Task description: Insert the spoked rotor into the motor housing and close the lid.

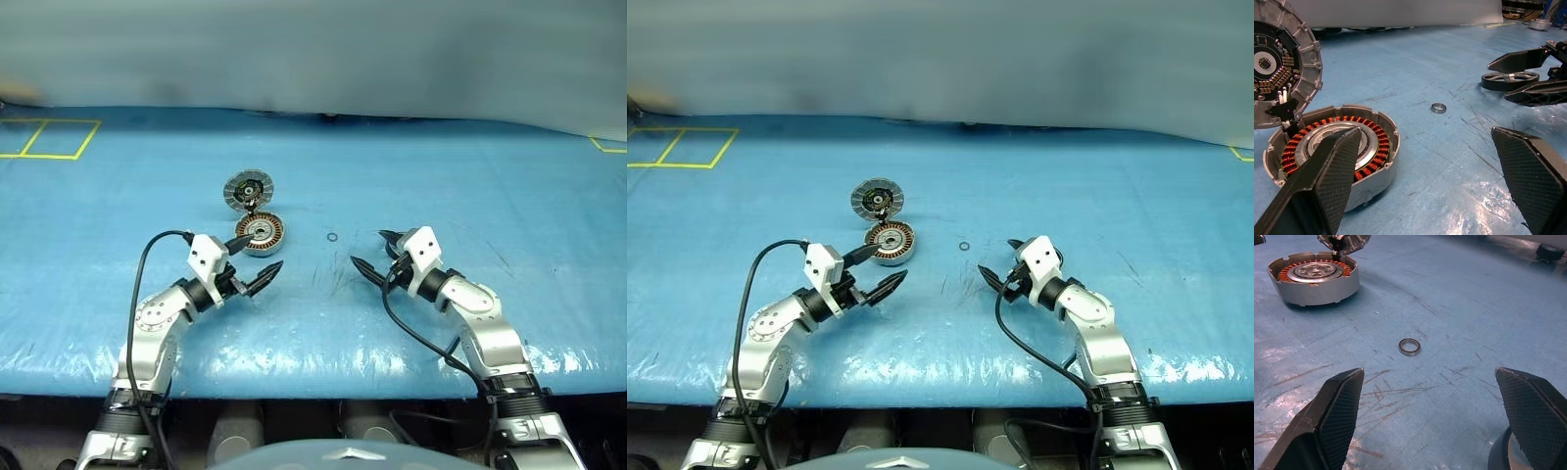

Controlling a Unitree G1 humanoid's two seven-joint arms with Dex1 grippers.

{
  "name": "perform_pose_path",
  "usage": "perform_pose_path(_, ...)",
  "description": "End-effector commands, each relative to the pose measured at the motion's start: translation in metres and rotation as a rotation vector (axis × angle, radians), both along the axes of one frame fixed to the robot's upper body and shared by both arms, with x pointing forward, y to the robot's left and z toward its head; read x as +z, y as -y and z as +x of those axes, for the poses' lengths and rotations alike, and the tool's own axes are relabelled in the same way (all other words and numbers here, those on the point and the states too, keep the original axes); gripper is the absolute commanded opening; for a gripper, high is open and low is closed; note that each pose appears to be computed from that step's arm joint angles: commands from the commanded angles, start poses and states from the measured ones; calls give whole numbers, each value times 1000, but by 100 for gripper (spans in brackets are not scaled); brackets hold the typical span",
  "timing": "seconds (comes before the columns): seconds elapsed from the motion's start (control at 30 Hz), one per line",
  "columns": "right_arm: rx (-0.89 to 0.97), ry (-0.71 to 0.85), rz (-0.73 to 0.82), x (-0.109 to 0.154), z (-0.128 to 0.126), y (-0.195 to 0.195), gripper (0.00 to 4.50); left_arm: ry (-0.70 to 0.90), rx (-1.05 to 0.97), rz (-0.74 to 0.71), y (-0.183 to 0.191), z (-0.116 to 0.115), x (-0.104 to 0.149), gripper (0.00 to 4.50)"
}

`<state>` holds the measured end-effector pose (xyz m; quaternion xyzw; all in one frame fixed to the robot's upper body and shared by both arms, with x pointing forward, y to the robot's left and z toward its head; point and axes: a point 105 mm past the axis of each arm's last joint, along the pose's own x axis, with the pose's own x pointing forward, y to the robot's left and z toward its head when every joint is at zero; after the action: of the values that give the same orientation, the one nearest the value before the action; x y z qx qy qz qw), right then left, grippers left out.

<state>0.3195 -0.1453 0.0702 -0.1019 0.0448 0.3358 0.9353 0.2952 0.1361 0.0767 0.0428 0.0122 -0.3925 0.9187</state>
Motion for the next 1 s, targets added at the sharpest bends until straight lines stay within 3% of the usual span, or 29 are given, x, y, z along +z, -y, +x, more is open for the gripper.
perform_pose_path(0.03, 20, 55, 8, 13, 3, -4, 449, 47, -97, 166, 1, -3, 11, 450)
perform_pose_path(0.33, 51, 49, 13, 11, 7, -12, 449, 67, -541, 895, -11, 1, 39, 450)
perform_pose_path(0.47, 65, 49, 17, 11, 8, -15, 449, 78, -687, 1084, -7, 12, 53, 450)
perform_pose_path(0.77, 74, 80, 22, 20, 12, -17, 449, 118, -835, 1340, 1, 50, 67, 450)
perform_pose_path(1.0, 38, 64, 50, 9, 2, -16, 449, 81, -877, 1366, 4, 65, 67, 450)
